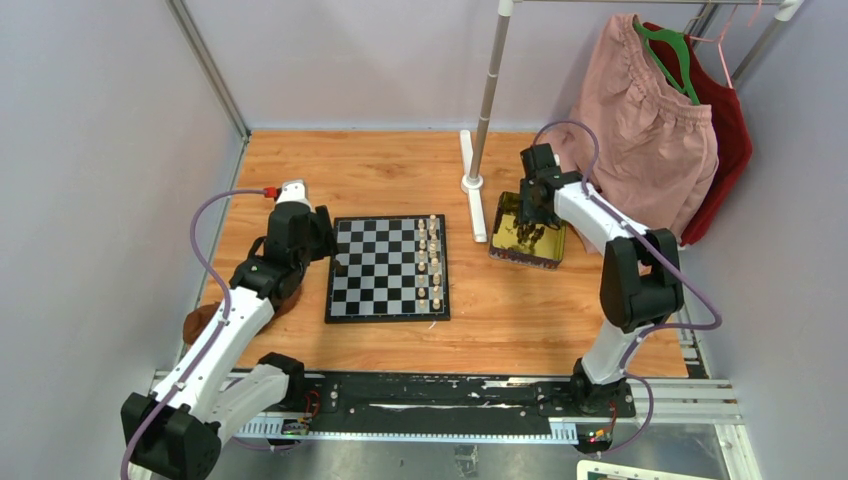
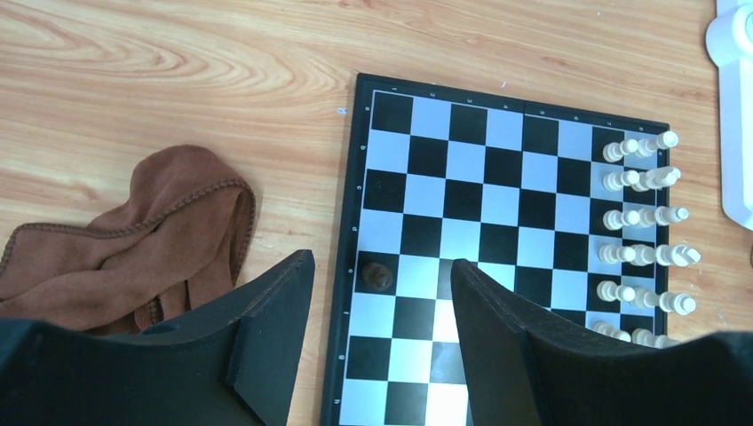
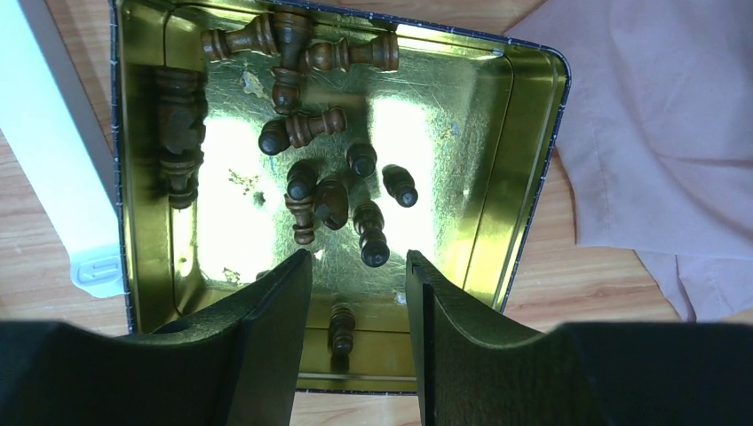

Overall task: Set up the chess pieces on the board
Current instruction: Pick up the chess piece from the storage box.

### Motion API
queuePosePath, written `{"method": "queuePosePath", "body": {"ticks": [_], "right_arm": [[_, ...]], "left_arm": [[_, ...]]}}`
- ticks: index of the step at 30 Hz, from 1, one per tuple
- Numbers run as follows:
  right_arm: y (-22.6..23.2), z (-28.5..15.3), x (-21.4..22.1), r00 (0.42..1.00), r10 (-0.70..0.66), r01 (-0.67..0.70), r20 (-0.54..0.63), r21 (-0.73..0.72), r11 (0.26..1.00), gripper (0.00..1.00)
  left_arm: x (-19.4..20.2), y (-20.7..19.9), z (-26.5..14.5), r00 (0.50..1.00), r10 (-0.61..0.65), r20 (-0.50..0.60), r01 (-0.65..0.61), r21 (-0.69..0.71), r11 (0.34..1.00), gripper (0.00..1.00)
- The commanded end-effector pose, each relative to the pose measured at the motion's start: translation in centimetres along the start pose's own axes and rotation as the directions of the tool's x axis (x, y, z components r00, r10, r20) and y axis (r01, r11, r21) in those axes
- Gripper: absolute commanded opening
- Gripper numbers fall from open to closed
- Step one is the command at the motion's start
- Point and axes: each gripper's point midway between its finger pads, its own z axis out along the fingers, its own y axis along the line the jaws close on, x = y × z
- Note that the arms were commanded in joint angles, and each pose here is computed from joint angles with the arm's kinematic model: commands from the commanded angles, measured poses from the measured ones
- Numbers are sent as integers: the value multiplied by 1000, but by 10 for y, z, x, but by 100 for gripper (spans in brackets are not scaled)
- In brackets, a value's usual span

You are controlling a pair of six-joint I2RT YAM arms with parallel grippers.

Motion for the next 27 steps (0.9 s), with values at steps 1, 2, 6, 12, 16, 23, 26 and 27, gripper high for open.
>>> {"method": "queuePosePath", "body": {"ticks": [1,2,6,12,16,23,26,27], "right_arm": [[-14,12,15,998,19,-16,-53,57,998,48],[-14,13,17,998,21,-17,-60,58,998,48],[-16,19,23,996,31,-26,-82,60,998,47],[-18,27,28,993,43,-36,-108,63,997,44],[-17,29,31,992,47,-41,-114,59,997,37],[-17,31,36,991,47,-40,-123,55,998,20],[-16,31,37,991,45,-39,-125,51,998,10],[-17,30,36,991,46,-40,-123,52,998,7]], "left_arm": [[-1,2,-3,1000,-4,11,4,-9,1000,64],[-1,1,-3,1000,-3,11,3,-7,1000,64],[-2,1,-3,1000,-2,16,2,-7,1000,64],[-3,3,-3,1000,5,18,-5,-18,1000,64],[-3,4,-2,1000,7,17,-7,-22,1000,64],[-1,4,-1,1000,9,10,-9,-24,1000,64],[0,4,-1,1000,10,8,-9,-24,1000,64],[0,4,-1,1000,10,6,-10,-25,1000,64]]}}
